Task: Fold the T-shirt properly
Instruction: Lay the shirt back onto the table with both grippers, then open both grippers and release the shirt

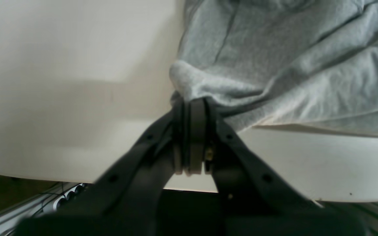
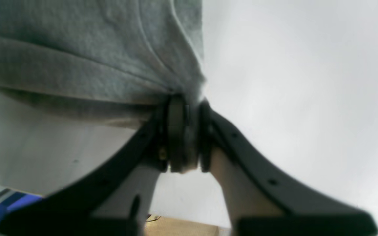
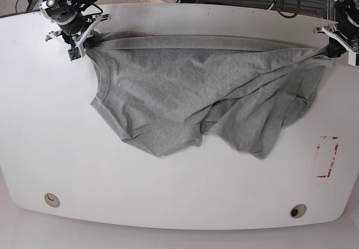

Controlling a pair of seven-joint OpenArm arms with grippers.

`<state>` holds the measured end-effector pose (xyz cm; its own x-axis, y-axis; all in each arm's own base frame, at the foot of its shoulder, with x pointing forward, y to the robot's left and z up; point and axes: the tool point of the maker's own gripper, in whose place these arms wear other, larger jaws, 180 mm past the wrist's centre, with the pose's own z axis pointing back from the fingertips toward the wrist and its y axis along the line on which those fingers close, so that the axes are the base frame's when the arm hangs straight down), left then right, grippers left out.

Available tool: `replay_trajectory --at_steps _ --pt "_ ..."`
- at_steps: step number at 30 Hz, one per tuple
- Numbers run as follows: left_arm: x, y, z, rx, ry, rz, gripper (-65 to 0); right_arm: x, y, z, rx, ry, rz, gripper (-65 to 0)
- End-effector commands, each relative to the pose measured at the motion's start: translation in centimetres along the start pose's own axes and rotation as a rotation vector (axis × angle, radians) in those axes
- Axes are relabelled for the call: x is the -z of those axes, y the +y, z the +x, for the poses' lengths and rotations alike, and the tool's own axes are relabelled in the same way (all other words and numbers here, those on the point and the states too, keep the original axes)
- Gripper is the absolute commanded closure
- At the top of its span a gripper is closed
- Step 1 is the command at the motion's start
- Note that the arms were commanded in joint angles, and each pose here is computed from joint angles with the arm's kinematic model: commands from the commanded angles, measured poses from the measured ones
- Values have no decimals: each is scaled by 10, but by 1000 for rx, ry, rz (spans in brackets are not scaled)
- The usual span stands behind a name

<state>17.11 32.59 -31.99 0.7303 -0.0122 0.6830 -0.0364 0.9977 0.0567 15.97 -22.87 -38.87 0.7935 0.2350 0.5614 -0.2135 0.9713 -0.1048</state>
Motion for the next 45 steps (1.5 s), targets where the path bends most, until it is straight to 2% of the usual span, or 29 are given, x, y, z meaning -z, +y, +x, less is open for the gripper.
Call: replay_trajectory --at_steps 1,5,7,10,11,14,16,28,31,34,38,42,45 --pt "-3 6 6 39 -12 25 0 -4 -3 6 -3 -26 -11 -117" --pt "-3 8 2 90 11 37 0 -4 -3 5 -3 -24 -12 -103" --pt "-4 9 -3 115 36 39 -46 -4 -3 5 -3 -22 -12 -108" --pt "-4 12 -7 137 69 48 -160 -4 -3 5 -3 -22 -12 -166" --pt "-5 13 -9 142 80 51 -229 -4 -3 4 -3 -21 -12 -212" --pt "-5 13 -9 142 81 54 -372 -4 -3 4 -3 -21 -12 -315" --pt "-5 13 -9 141 81 55 -428 -4 -3 4 -3 -19 -12 -360" --pt "-6 14 -6 139 70 58 -440 -2 -2 4 7 -21 -5 -369" --pt "-9 21 3 111 33 88 -440 1 -2 -1 17 -10 2 -368" --pt "-13 34 14 59 -21 137 -440 3 -1 -4 25 -2 8 -338" --pt "-17 40 28 76 -73 147 -440 2 -1 -4 22 -1 6 -317" --pt "-16 41 43 100 -108 144 -440 -5 -1 5 0 -24 -8 -346" --pt "-16 45 51 90 -120 159 -440 -7 2 3 4 -27 -3 -392"
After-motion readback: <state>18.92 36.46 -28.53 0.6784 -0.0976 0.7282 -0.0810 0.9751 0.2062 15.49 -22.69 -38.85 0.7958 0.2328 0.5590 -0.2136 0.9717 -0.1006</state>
